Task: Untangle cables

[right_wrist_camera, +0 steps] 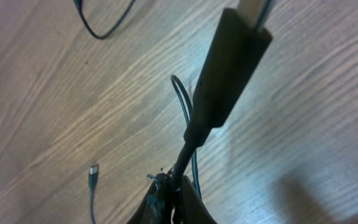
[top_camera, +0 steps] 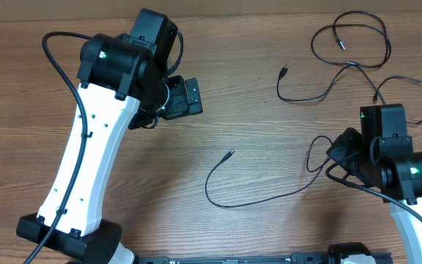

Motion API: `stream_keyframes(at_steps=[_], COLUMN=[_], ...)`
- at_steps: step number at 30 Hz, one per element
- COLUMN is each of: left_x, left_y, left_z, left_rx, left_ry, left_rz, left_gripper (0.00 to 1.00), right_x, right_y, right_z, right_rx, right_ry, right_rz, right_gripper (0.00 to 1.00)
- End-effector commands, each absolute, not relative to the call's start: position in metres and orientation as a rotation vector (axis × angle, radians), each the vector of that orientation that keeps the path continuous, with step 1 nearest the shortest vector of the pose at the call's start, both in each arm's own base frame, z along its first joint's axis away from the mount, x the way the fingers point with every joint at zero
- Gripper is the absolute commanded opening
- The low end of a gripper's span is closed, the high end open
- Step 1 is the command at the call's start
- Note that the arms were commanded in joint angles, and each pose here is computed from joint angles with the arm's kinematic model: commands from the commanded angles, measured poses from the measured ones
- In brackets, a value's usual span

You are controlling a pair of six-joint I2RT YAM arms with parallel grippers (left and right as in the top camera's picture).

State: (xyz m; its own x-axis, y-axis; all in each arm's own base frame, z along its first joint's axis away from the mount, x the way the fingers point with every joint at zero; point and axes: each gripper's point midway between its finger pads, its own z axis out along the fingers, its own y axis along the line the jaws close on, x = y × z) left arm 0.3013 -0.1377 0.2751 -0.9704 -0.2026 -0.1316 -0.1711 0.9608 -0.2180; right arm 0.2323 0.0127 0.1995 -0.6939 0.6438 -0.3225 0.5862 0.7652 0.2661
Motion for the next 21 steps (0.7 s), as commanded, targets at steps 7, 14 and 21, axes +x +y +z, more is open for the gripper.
stream_keyframes(at_steps=[7, 14, 21], left_x=[0.298, 0.293, 0.283], left_y=[-0.147, -0.152, -0.136], left_z=[0.275, 0.29, 0.329], left_rx=[-0.283, -0.237, -0.219], left_ry=[2.981, 2.936, 2.761], left_rz=[-0.372, -0.454, -0.453], left_gripper=[1.0, 0.99, 1.0], right_x=[0.229, 0.229, 0.23], right_y=[0.022, 0.027, 0.031], right_z=[0.205, 0.206, 0.207], right_rx=[0.861, 0.813, 0.798], right_ry=[2.587, 2.608, 2.609], right_rz=[0.276, 0.304, 0.334], right_gripper=[0.04, 0.04, 0.04])
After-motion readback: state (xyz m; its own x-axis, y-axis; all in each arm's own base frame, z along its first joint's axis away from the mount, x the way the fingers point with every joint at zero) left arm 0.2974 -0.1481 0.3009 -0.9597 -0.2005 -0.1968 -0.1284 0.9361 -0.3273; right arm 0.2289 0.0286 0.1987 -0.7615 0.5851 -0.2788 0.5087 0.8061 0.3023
